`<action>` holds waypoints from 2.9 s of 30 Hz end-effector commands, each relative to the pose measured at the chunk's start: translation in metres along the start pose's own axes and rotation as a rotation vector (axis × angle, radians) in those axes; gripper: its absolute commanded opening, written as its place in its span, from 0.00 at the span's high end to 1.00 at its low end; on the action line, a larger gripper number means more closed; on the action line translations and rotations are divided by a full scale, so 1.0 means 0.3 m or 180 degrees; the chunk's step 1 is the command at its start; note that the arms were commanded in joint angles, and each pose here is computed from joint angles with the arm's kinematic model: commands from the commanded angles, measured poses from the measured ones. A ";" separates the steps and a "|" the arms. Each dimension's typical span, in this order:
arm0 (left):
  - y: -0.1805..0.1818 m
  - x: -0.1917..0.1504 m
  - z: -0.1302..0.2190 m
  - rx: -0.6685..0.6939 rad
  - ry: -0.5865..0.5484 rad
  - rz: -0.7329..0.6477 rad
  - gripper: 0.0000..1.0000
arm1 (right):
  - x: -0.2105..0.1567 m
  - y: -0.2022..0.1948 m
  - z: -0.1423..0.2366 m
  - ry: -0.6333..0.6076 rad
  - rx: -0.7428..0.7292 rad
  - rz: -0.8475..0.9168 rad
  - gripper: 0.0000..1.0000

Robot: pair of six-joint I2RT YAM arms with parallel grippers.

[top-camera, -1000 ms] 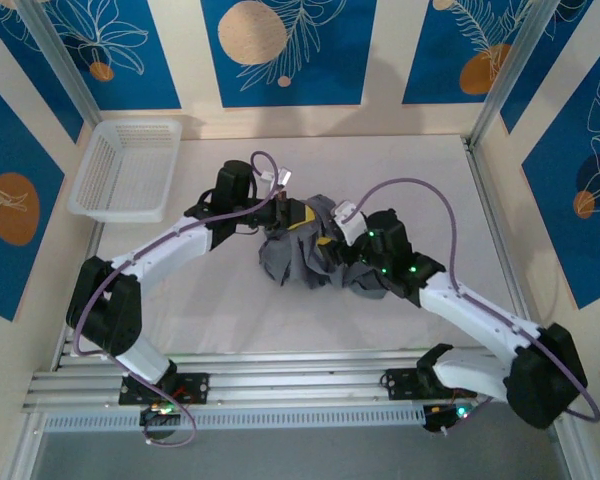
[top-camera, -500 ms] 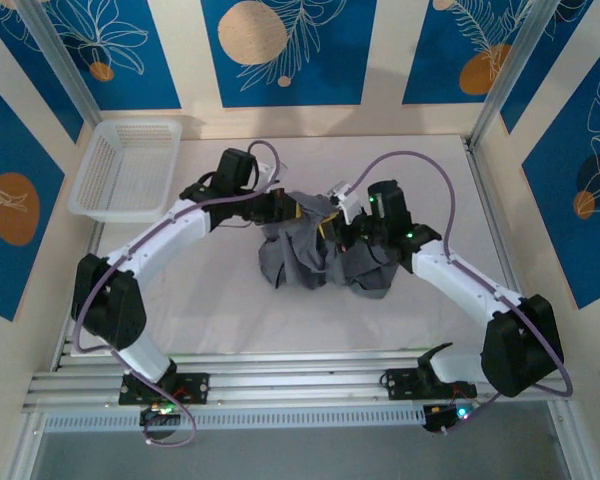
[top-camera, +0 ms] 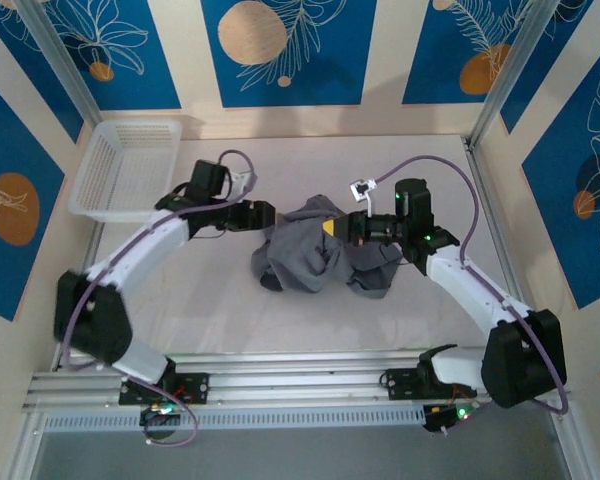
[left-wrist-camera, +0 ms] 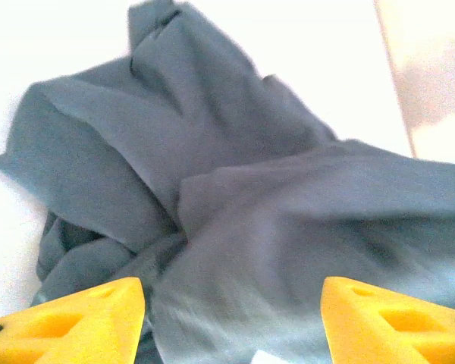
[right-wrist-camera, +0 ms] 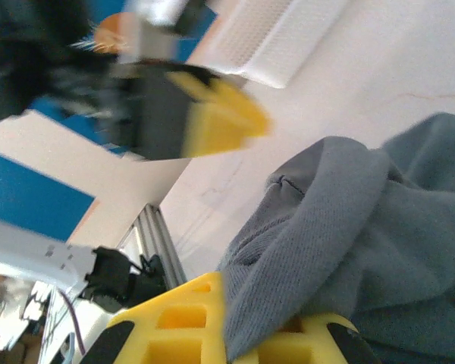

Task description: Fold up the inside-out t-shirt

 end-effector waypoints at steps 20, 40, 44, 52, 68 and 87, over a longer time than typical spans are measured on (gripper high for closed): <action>-0.319 -0.118 -0.318 -0.0215 0.0295 -0.0242 0.45 | 0.005 -0.033 -0.012 0.0011 -0.0586 -0.0820 1.00; -0.294 -0.073 -0.104 -0.1057 0.0168 0.0030 1.00 | -0.167 -0.300 0.097 -0.0063 -0.0406 -0.1972 0.57; -0.277 -0.087 -0.125 -0.0999 0.0236 0.0065 1.00 | -0.155 -0.216 0.100 -0.0264 -0.0932 -0.1119 0.53; -0.292 -0.085 -0.116 -0.0957 0.0268 -0.0049 1.00 | -0.135 -0.041 0.047 -0.0509 -0.2138 0.1729 0.40; -0.317 -0.084 -0.101 -0.0944 0.0259 -0.0152 1.00 | -0.176 -0.097 -0.131 0.1182 -0.1227 0.2517 0.16; -0.284 -0.109 -0.096 -0.0685 0.0282 -0.0227 1.00 | -0.072 -0.014 -0.015 0.0259 -0.0979 0.2570 0.21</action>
Point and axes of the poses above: each hand's point on the last joint's axis, 136 mm out from that joint toward the fingers, its own z axis back along the fingers, its own y axis along the line the jaws close on, x = y × z, the point moved 9 cm from there along z, back along the fingers, and after that the axes turned 7 degrees about z, right-handed, at the moved point
